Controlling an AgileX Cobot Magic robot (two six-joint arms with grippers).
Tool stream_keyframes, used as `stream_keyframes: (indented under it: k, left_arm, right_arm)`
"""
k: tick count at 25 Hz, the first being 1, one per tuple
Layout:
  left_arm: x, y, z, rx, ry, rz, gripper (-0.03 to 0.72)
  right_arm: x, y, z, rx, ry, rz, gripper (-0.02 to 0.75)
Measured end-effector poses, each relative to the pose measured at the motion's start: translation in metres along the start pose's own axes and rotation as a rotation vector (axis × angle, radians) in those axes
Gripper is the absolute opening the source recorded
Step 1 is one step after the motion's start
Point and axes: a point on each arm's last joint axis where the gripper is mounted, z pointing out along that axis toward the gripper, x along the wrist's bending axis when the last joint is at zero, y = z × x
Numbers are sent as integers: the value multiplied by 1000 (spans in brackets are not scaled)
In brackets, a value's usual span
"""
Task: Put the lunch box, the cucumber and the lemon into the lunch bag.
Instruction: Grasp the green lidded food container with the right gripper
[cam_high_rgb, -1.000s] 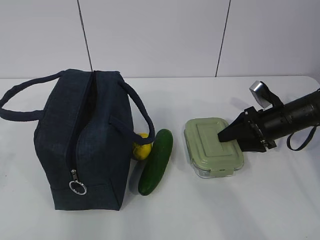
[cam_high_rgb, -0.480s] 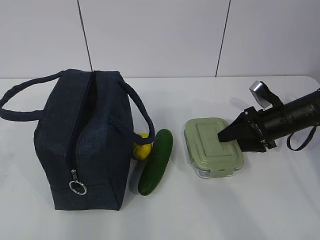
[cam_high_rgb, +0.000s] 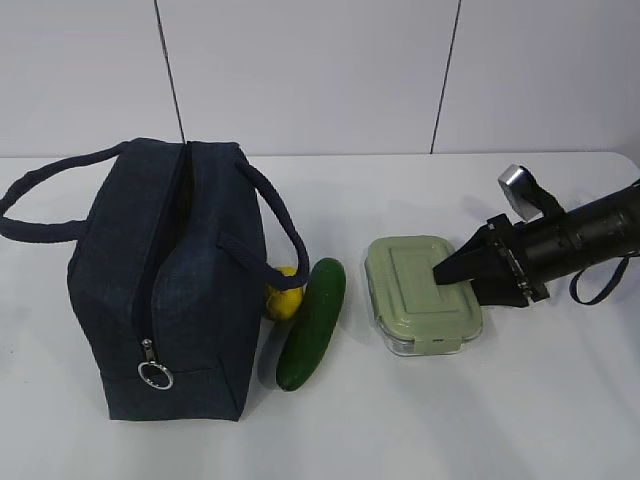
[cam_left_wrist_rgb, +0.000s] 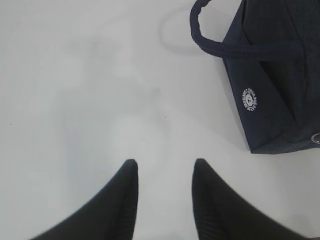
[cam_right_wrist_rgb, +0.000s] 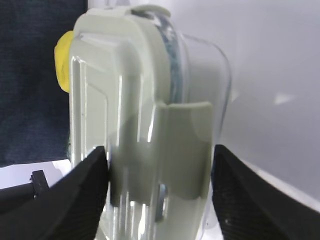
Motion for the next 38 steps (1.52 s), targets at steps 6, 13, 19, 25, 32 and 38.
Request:
stream_keyframes:
  k: [6,13,19,25,32,38]
  left_arm:
    - [0,0,0,0,0,0,264]
    - [0,0,0,0,0,0,264]
    - [0,0,0,0,0,0,264]
    - [0,0,0,0,0,0,281]
    - [0,0,0,0,0,0,265]
    - [0,0,0,0,0,0,264]
  right_arm:
    - [0,0,0,0,1,3,462]
    - [0,0,0,0,1,3,461]
    - [0,0,0,0,1,3,461]
    - [0,0,0,0,1,3,461]
    - [0,0,0,-1,7,7,416]
    - [0,0,0,-3,8,13,407]
